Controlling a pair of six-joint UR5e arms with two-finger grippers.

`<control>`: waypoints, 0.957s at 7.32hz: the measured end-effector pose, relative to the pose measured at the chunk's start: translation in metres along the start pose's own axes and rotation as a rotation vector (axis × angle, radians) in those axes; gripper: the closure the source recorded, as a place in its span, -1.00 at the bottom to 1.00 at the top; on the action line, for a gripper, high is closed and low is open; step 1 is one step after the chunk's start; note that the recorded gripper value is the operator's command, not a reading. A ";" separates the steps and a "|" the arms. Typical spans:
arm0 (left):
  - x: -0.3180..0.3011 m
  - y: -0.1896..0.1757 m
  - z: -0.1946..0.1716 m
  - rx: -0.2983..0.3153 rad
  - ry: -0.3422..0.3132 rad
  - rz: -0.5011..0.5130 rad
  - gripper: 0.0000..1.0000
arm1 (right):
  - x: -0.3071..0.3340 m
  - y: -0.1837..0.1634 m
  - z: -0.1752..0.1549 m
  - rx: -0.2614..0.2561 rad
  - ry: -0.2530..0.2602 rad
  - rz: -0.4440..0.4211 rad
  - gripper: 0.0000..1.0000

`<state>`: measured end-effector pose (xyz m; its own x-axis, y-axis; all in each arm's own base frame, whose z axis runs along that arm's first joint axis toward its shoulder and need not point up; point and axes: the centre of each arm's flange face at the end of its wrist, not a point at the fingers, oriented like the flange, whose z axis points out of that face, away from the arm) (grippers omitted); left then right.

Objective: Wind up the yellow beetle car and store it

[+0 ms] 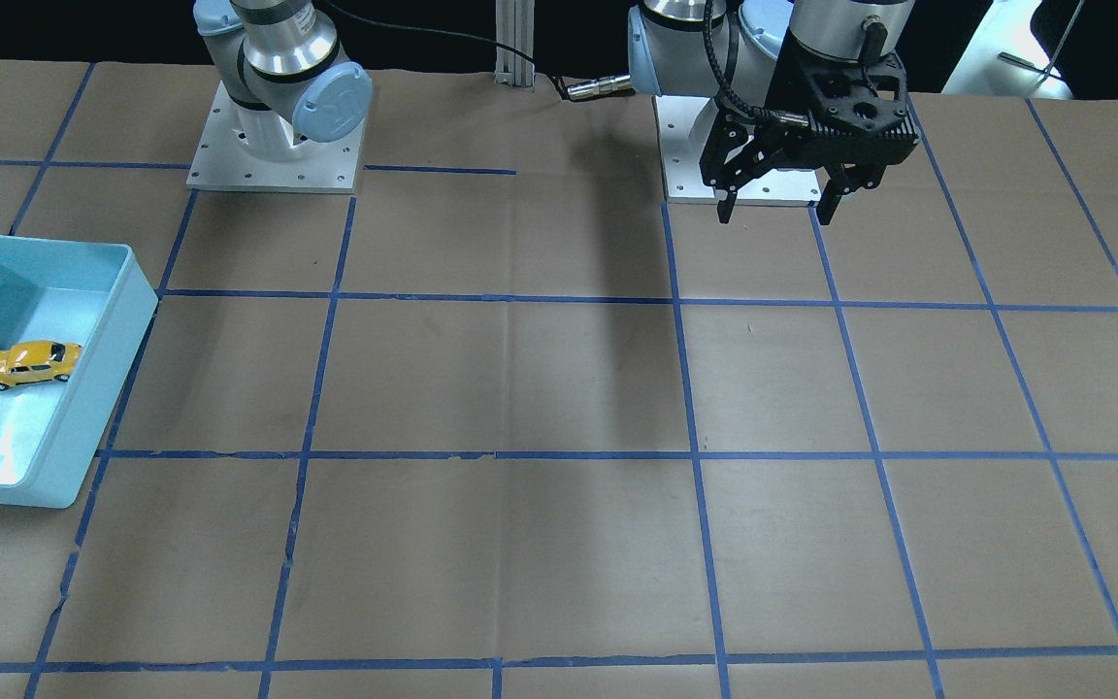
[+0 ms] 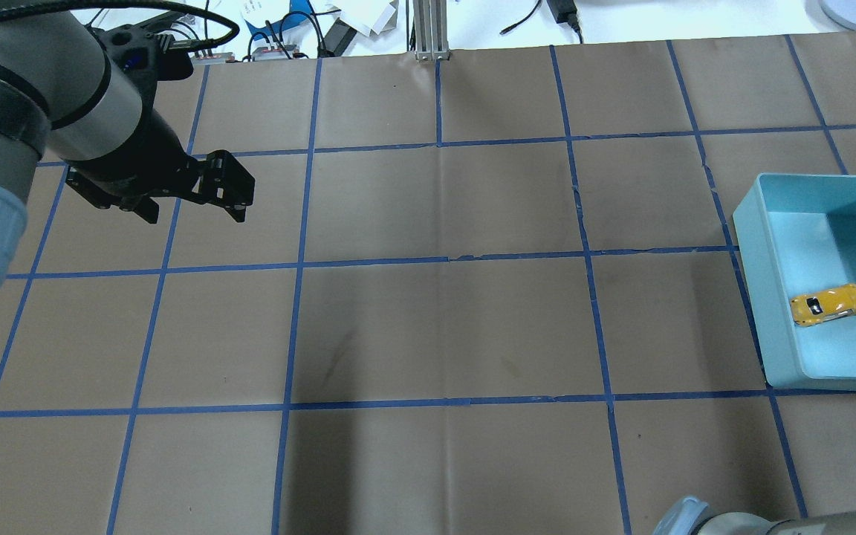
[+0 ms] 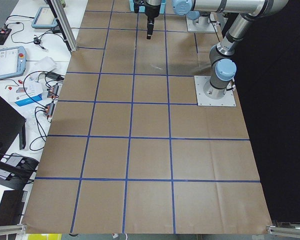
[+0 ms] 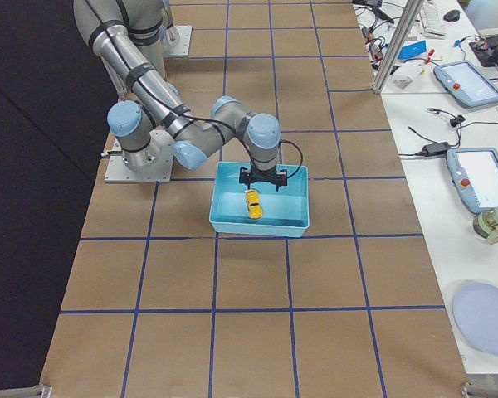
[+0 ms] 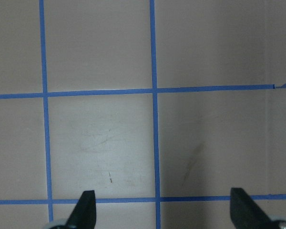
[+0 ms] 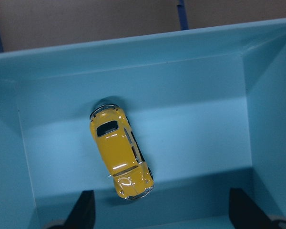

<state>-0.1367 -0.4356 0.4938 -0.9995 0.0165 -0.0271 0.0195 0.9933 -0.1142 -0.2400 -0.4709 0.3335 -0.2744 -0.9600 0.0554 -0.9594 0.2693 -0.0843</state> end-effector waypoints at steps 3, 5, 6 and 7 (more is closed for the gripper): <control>0.001 0.001 0.001 -0.009 0.000 0.004 -1.00 | 0.015 -0.034 -0.047 0.067 0.038 0.509 -1.00; 0.001 0.002 0.002 -0.017 0.001 0.006 -1.00 | 0.028 -0.077 -0.076 0.075 0.032 0.772 -1.00; 0.002 0.002 0.001 -0.018 0.002 0.006 -1.00 | 0.033 -0.107 -0.089 0.076 0.029 0.861 -1.00; 0.002 0.002 0.001 -0.018 0.002 0.006 -1.00 | 0.035 -0.138 -0.098 0.068 0.025 0.927 -1.00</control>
<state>-0.1385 -0.4332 0.4924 -0.9994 0.0223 -0.0253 0.0246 0.9950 -0.0965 -0.1238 -0.5342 0.4448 -0.9315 -0.3612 -0.0419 -0.3503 0.9223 -0.1636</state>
